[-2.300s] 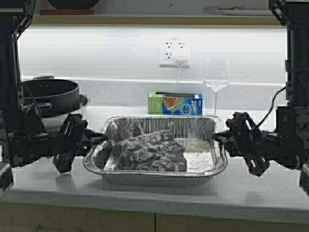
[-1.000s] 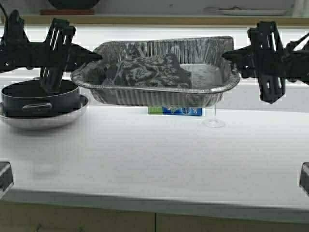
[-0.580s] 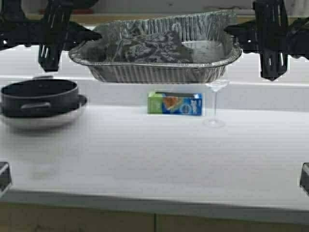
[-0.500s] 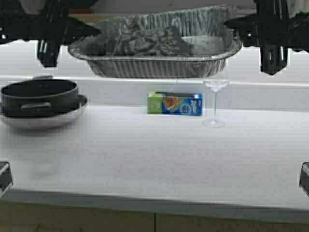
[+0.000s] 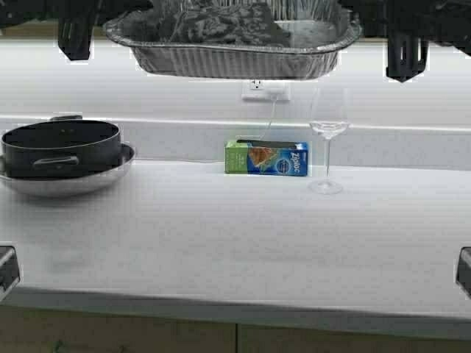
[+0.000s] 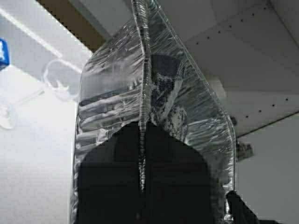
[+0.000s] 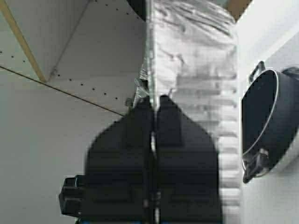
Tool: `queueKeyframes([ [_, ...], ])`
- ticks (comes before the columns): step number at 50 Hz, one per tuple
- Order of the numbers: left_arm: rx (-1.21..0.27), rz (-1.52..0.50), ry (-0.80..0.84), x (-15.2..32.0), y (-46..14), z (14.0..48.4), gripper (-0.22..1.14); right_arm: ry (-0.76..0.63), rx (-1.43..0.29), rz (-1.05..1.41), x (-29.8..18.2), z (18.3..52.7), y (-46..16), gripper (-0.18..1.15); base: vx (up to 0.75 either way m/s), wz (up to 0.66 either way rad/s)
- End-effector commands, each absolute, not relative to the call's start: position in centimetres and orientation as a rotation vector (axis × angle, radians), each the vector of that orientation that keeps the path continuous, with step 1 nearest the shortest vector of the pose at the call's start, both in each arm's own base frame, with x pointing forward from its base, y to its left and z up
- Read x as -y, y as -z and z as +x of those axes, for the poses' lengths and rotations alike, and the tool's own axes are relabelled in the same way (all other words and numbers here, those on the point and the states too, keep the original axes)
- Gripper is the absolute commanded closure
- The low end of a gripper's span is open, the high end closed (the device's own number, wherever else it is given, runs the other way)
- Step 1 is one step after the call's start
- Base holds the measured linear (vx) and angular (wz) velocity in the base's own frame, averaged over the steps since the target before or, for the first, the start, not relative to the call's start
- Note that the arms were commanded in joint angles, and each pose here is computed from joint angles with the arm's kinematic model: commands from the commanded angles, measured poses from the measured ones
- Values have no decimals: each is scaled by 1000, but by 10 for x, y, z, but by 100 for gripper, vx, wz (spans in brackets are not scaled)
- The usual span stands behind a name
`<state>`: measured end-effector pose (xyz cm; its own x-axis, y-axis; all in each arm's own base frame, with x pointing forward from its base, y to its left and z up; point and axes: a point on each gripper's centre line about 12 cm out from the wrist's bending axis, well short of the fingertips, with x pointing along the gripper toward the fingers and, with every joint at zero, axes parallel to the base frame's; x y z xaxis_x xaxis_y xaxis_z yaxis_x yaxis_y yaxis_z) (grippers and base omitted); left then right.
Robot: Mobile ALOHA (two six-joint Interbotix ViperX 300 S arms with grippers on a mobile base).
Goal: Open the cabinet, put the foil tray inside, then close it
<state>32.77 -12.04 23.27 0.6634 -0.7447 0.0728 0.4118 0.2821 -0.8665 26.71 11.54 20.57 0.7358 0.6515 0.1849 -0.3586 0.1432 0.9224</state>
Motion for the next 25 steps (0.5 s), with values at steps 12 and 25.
queueKeyframes([
  [12,-288,-999,864,131,-313,375,88,-852,-245,1235,-129,321,-284,89,0,0],
  [25,-310,-1105,844,135,-330,416,88,-776,-262,1291,-130,361,-318,89,0,0],
])
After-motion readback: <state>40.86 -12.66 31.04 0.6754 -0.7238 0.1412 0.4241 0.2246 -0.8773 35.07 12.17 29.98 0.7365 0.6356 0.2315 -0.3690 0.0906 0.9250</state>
